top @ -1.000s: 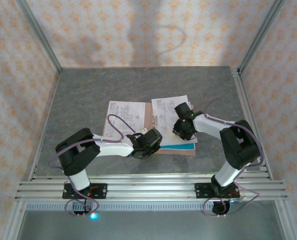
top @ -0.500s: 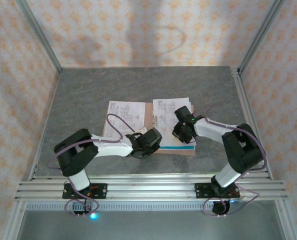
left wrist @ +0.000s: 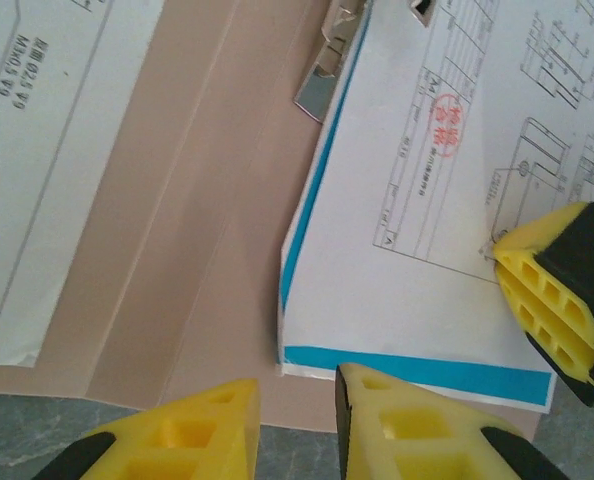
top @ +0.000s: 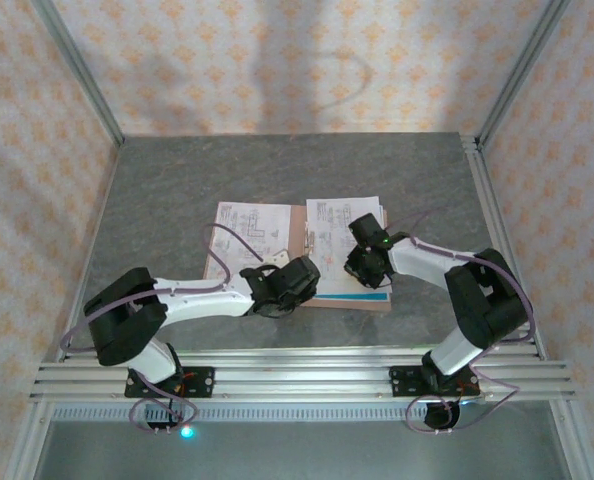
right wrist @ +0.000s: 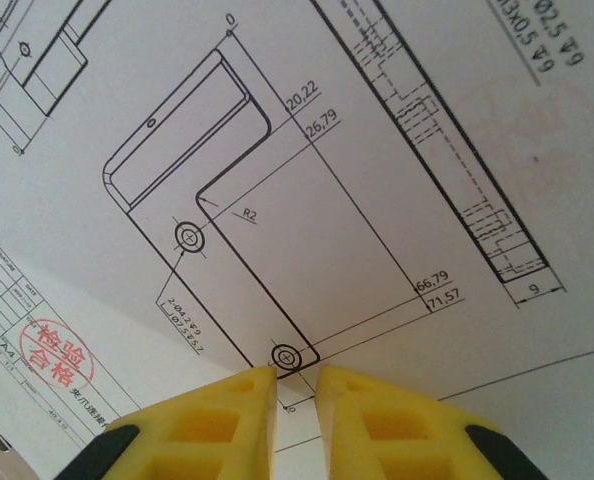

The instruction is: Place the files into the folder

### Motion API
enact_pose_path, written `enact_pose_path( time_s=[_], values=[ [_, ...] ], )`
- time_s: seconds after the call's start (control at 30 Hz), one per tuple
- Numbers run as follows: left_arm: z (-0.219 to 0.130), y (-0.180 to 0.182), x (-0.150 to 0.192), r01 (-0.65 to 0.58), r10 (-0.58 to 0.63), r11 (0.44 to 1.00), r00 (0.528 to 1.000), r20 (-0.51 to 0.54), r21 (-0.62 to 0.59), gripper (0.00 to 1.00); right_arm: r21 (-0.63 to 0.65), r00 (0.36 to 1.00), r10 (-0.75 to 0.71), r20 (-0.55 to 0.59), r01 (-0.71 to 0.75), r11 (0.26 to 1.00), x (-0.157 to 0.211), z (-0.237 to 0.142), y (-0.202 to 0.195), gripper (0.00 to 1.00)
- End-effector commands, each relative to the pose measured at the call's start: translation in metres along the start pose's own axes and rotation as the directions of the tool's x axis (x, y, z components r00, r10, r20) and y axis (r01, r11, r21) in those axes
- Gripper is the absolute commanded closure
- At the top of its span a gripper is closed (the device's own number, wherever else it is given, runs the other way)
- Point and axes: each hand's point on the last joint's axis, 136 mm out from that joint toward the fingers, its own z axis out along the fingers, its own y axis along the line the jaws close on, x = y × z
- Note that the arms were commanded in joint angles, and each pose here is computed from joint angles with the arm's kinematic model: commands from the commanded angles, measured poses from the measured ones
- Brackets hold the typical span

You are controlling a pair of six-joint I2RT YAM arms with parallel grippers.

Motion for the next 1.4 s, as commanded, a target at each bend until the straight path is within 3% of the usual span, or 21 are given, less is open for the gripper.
enact_pose_path(
  time_s=[0.0,0.23,0.37,0.8,1.23,1.37],
  values=[
    [0.009,0.009,-0.009,-0.005,0.006,0.999,1.0,0.031,-0.041,0.74,0.134,1.0,0.012,-0.018,-0.01,0.991,0.013,0.004,-0.038,0.8],
    [0.017,0.008,-0.008,0.016,-0.016,1.0,1.0,0.026,-0.009,0.72,0.129,1.0,0.005,-0.023,-0.002,0.992,0.02,0.003,-0.037,0.8],
    [0.019,0.006,-0.007,0.015,-0.015,1.0,1.0,0.021,0.002,0.63,0.129,1.0,-0.001,-0.025,0.004,0.992,0.022,0.003,-0.036,0.8],
    [0.032,0.007,0.004,0.0,-0.001,0.999,1.0,-0.029,-0.04,0.66,0.129,1.0,0.002,-0.023,0.001,0.992,0.024,0.005,-0.037,0.8],
    [0.037,0.004,0.008,-0.024,0.022,0.998,0.999,-0.04,-0.056,0.89,0.135,1.0,-0.001,-0.009,0.002,0.991,0.022,0.002,-0.039,0.8],
    [0.035,0.006,0.007,-0.027,0.024,0.997,0.999,-0.036,-0.066,0.91,0.137,1.0,0.001,-0.008,0.0,0.991,0.022,0.002,-0.04,0.8]
  ],
)
